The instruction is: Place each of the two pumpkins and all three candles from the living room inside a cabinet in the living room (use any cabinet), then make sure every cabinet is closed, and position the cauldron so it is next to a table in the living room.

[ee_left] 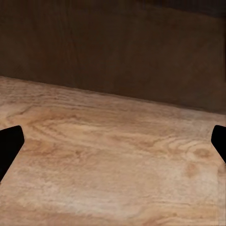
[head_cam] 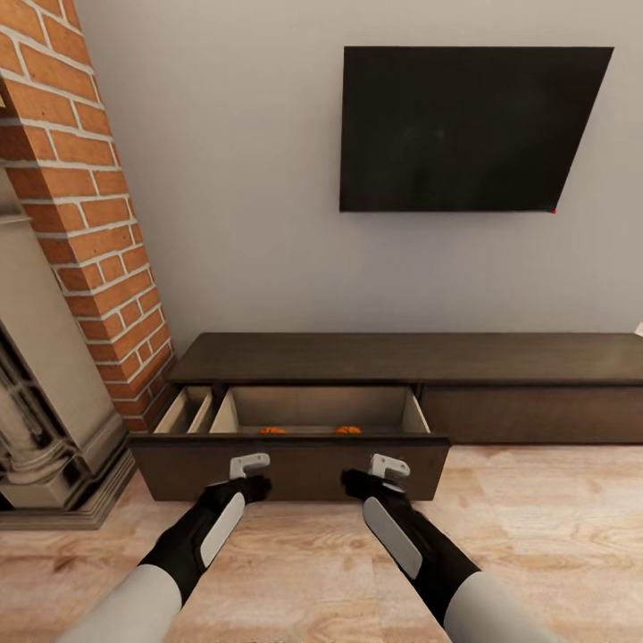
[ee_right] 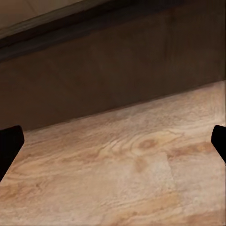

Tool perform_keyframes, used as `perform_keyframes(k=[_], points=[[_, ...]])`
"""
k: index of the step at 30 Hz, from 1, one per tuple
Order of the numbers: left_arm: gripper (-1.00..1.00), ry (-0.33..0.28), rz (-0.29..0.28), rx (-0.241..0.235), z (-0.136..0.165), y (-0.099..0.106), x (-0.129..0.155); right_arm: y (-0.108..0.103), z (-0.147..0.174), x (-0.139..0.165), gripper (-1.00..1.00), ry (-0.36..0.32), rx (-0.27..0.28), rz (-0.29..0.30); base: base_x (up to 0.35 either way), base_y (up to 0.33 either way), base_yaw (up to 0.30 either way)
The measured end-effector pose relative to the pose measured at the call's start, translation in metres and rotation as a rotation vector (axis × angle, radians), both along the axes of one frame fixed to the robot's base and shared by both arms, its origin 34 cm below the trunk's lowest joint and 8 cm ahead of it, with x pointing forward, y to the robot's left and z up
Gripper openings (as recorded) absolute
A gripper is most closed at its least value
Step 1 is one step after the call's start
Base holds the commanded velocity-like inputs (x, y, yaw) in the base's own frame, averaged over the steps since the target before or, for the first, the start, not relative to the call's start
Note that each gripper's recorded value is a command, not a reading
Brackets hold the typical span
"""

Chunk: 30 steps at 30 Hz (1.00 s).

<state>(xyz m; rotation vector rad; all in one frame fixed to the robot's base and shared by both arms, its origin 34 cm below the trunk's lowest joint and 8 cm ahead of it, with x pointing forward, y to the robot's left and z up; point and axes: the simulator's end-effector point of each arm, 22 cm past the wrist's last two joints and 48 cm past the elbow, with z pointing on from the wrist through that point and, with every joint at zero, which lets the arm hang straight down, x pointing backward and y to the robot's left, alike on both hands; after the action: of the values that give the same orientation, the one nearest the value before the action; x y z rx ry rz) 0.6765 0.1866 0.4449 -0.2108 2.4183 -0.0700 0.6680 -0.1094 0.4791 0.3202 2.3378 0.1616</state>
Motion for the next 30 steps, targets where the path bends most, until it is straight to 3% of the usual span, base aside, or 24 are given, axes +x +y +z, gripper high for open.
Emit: perform_keyframes(k=[6, 8, 14, 23, 30], points=[[1.00, -0.022, 0.016, 0.029, -0.027, 0.007, -0.007, -0.003, -0.041, -0.025, 1.00, -0.027, -0.006, 0.002, 0.000, 0.000, 0.000], [1.00, -0.063, 0.037, 0.027, -0.029, 0.010, -0.003, -0.006, -0.050, -0.028, 1.00, -0.045, -0.003, -0.006, 0.000, 0.000, 0.000], [1.00, -0.105, 0.071, 0.040, -0.050, 0.021, -0.008, -0.026, -0.077, -0.037, 1.00, -0.098, -0.075, -0.027, 0.000, 0.000, 0.000], [1.00, -0.142, 0.012, 0.076, -0.066, 0.008, -0.011, -0.044, -0.106, -0.051, 1.00, -0.206, -0.136, -0.056, 0.000, 0.000, 0.000], [1.00, -0.194, 0.025, 0.071, -0.072, 0.008, -0.007, -0.051, -0.115, -0.054, 1.00, -0.264, -0.128, -0.093, 0.000, 0.000, 0.000]])
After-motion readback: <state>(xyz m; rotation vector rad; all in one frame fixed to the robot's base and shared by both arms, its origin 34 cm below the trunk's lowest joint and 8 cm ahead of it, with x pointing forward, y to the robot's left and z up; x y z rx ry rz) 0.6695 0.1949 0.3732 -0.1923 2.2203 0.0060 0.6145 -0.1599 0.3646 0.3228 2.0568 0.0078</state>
